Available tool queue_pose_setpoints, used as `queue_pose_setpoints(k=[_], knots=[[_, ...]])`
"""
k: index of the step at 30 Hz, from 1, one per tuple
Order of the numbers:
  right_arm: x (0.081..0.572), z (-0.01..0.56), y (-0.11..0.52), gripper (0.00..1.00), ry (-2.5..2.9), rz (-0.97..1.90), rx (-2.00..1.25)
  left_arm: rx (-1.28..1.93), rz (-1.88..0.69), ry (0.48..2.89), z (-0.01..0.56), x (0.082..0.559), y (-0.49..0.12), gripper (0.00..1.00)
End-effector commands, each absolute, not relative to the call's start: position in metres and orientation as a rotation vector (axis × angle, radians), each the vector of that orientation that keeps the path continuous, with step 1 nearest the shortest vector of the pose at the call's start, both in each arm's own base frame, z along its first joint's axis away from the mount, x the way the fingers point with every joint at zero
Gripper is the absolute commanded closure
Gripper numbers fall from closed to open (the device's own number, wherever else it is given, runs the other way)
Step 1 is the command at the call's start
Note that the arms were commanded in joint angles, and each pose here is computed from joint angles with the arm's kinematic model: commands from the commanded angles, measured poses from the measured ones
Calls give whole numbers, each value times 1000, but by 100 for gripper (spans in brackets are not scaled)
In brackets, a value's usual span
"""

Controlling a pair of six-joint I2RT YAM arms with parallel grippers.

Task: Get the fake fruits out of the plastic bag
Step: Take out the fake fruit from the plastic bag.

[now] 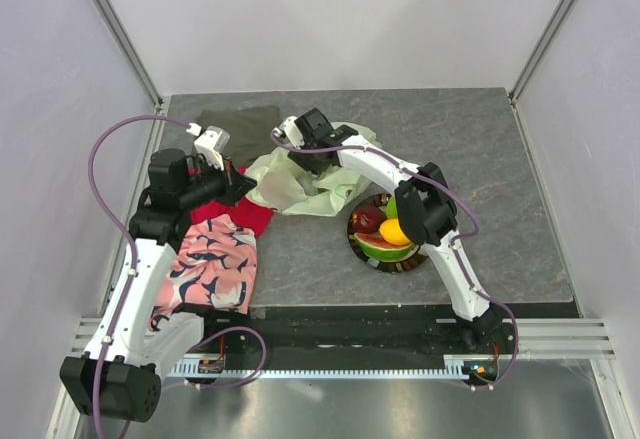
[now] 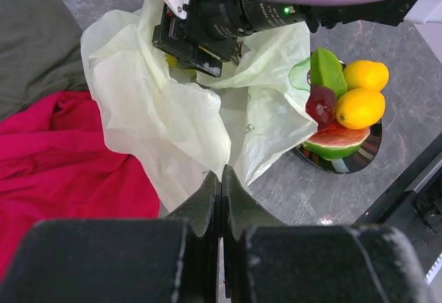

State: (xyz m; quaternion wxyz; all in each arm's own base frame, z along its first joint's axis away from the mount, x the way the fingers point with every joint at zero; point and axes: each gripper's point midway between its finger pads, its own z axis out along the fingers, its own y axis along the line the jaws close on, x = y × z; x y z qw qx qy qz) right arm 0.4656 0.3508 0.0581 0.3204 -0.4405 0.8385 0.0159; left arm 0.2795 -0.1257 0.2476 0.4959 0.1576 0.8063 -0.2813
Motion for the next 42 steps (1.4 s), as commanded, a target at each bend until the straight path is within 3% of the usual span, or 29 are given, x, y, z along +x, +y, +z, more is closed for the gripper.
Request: queue_pose_setpoints(k=[1,7,13,17,21,27,31,35,42], knots=[[448,46,356,50,2229,121,-1250,391,-695,1903,269,280,-127,98],[423,98,374,61,2167,329,-1267,384,-683,1898,270,283,-124,99],[364,187,386,64,2015,664,-1387,377,-660,1886,273,291,-121,98],[310,222,381,63,1868,905,-1550,377,-667,1883,274,295,-122,98],[289,245,378,61,1803,990,-1557,377,-673,1882,274,296,-123,98],[307,280,375,63,1802,1007,-1415,377,-679,1877,276,297,-124,98],[350,317,332,64,1766,819,-1293,384,-660,1867,280,295,-122,98],[374,306,265,63,1824,624,-1326,383,-653,1878,274,292,-121,98],[333,206,187,64,1983,421,-1670,376,-668,1882,268,292,-122,98]])
